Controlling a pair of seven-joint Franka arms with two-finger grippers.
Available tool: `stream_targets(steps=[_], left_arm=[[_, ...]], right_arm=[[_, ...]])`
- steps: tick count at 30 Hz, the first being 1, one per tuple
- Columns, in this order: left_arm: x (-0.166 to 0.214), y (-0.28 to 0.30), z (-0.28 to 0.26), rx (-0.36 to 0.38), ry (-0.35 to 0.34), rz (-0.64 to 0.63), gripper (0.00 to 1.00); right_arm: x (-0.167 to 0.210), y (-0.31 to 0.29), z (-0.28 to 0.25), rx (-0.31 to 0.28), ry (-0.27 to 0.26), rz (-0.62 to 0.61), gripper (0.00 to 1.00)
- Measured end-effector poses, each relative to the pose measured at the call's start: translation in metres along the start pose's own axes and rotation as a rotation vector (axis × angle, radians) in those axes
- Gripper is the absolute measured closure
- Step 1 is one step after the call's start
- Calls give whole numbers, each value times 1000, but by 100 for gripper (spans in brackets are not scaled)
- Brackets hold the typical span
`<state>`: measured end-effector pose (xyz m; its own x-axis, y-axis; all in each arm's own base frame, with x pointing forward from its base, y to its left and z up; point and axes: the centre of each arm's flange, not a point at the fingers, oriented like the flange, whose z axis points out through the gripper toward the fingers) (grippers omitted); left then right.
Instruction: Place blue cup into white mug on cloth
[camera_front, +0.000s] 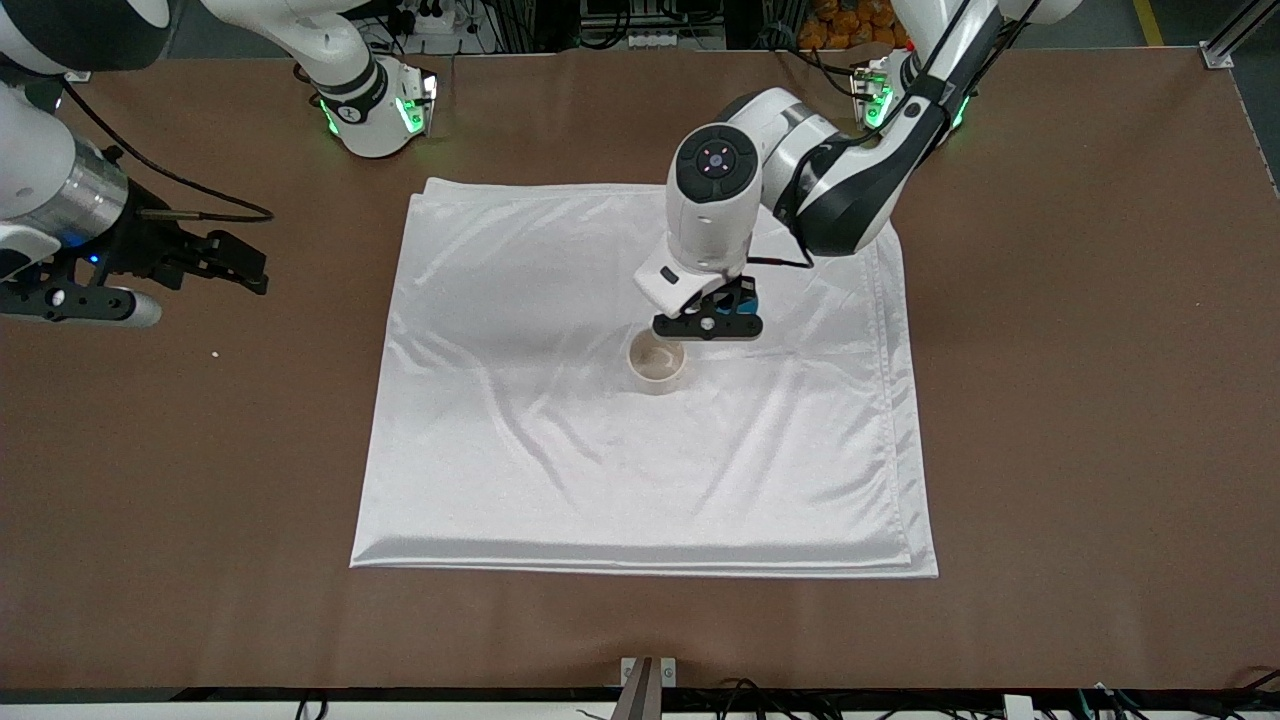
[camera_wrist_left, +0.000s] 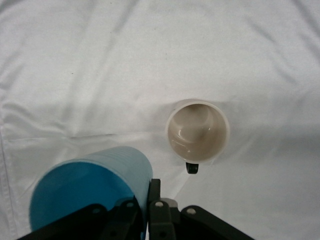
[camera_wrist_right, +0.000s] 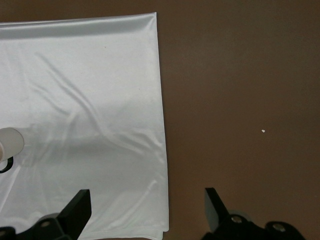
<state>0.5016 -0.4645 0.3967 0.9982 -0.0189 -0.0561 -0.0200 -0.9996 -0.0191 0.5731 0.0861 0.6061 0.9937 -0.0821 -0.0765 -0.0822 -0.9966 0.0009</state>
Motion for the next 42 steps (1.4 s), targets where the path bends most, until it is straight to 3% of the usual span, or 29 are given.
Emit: stream_targets(steps=[25, 42], left_arm=[[9, 57, 67, -30, 54, -115, 96], [20, 69, 82, -47, 65, -120, 96]], right_arm=[[16, 47, 11, 3, -8, 82, 0], [16, 46, 11, -14, -4, 47, 0]])
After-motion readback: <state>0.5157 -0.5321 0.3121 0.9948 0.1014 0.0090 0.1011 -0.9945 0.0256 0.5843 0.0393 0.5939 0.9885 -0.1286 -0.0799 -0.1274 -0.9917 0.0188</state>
